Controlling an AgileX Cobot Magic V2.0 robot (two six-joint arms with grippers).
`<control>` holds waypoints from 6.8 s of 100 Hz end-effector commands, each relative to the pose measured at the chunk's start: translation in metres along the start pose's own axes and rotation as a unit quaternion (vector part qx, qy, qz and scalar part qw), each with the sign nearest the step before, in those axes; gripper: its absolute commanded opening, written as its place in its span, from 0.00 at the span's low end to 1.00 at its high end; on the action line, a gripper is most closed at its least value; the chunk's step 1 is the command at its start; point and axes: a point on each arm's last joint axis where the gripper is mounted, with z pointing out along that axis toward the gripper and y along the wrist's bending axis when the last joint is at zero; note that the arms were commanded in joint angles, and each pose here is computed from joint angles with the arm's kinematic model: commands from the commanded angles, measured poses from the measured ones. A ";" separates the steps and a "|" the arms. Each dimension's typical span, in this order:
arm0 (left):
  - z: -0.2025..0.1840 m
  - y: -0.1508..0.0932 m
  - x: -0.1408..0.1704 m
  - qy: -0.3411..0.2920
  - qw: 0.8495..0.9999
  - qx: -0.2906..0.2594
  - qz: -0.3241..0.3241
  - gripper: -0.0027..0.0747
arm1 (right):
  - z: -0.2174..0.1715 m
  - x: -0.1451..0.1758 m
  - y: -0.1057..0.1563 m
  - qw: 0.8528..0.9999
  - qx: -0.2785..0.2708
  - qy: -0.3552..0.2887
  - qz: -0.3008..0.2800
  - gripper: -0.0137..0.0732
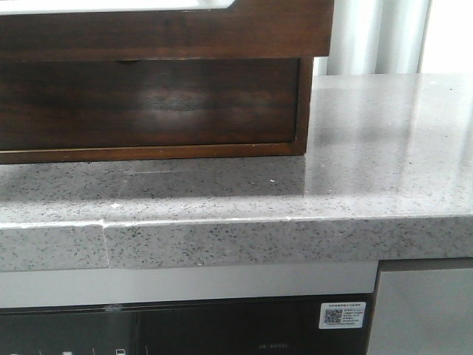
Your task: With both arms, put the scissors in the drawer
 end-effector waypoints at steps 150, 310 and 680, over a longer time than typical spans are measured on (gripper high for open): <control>-0.002 -0.005 -0.009 -0.008 0.994 0.014 0.108 0.04 | 0.113 -0.010 0.094 0.953 -0.168 0.038 -0.248 0.01; -0.002 -0.005 -0.009 -0.007 0.994 0.014 0.108 0.04 | -0.028 -0.032 0.075 0.978 -0.061 -0.085 -0.179 0.02; -0.010 0.037 0.094 -0.169 0.976 -0.064 0.119 0.04 | -0.063 0.302 0.150 0.963 0.040 -0.261 0.053 0.05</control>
